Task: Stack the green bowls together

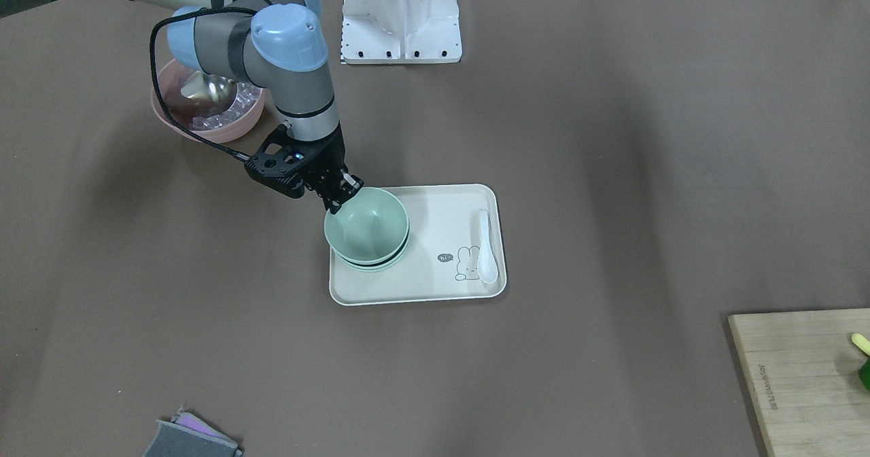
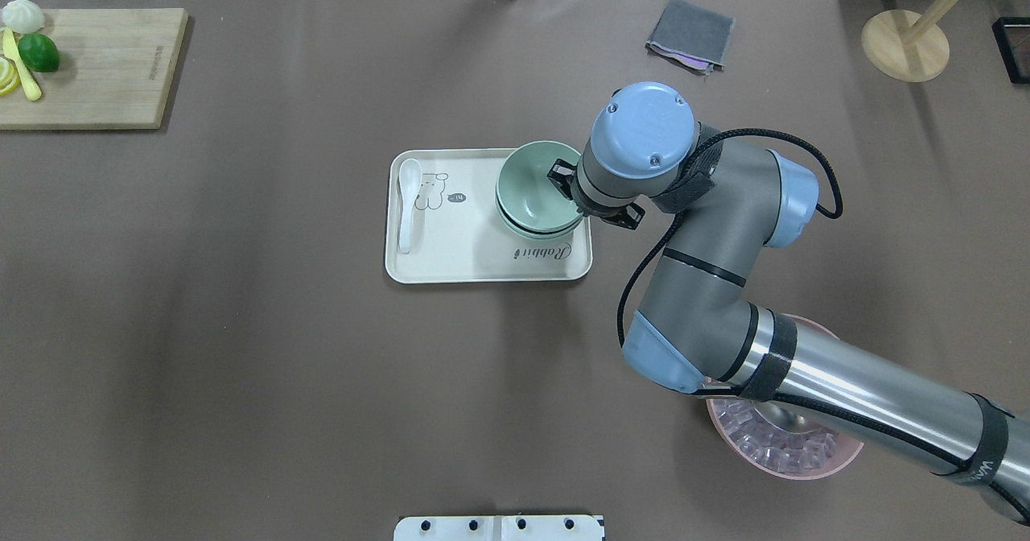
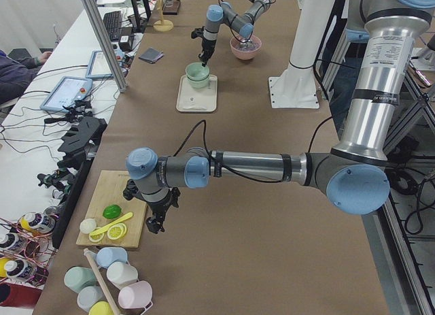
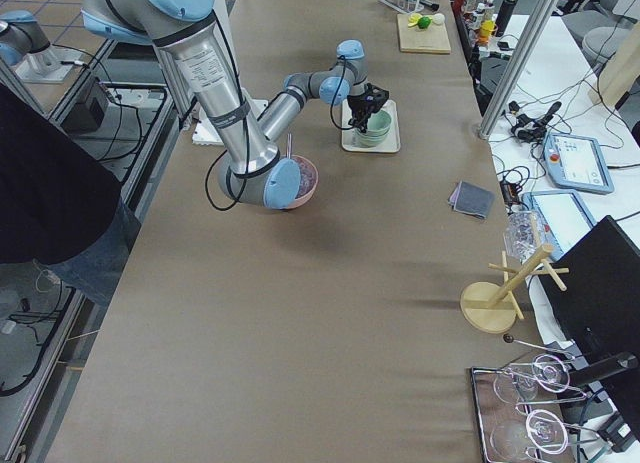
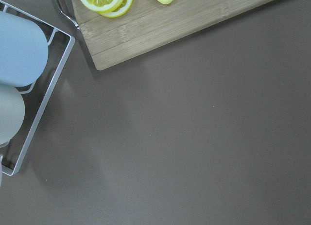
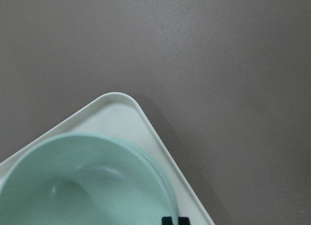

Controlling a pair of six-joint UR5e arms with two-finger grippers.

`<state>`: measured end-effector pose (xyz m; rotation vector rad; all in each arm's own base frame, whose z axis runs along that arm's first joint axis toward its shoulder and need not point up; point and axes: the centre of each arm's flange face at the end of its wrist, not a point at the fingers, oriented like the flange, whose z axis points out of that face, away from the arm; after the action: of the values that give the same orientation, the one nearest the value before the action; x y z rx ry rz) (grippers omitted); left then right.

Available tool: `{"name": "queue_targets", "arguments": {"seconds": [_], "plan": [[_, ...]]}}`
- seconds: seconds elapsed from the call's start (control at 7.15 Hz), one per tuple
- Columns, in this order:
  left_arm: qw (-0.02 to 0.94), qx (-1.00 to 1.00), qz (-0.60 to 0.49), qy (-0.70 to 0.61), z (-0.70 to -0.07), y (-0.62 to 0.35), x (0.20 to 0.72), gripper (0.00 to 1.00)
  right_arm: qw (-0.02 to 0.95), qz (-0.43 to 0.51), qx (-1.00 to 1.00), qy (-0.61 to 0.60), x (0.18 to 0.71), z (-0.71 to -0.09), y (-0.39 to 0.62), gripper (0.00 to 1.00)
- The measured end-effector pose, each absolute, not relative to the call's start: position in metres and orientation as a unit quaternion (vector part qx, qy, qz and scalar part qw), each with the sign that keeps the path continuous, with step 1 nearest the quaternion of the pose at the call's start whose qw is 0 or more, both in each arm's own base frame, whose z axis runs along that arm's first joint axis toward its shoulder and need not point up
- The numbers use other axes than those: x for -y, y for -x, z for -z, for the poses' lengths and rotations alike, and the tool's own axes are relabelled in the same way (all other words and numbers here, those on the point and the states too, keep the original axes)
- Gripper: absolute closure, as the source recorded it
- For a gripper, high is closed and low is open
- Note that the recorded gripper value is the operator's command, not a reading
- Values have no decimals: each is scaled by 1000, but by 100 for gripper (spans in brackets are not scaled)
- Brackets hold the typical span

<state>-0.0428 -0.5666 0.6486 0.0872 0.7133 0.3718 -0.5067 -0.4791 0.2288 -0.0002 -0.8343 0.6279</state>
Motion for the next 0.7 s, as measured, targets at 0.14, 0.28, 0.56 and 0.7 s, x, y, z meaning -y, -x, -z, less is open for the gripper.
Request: {"name": "queue_targets", "arguments": {"seconds": [0.14, 0.28, 0.56, 0.7], "plan": [[919, -347, -181, -42, -649, 43, 567, 2, 867, -300, 398, 0, 479, -229, 507, 100], [919, -347, -181, -42, -649, 43, 567, 2, 867, -300, 397, 1, 479, -230, 507, 100], [919, -347, -181, -42, -649, 43, 567, 2, 868, -300, 396, 2, 480, -231, 509, 100], [919, -347, -181, -42, -649, 43, 567, 2, 868, -299, 396, 2, 480, -231, 510, 100]]}}
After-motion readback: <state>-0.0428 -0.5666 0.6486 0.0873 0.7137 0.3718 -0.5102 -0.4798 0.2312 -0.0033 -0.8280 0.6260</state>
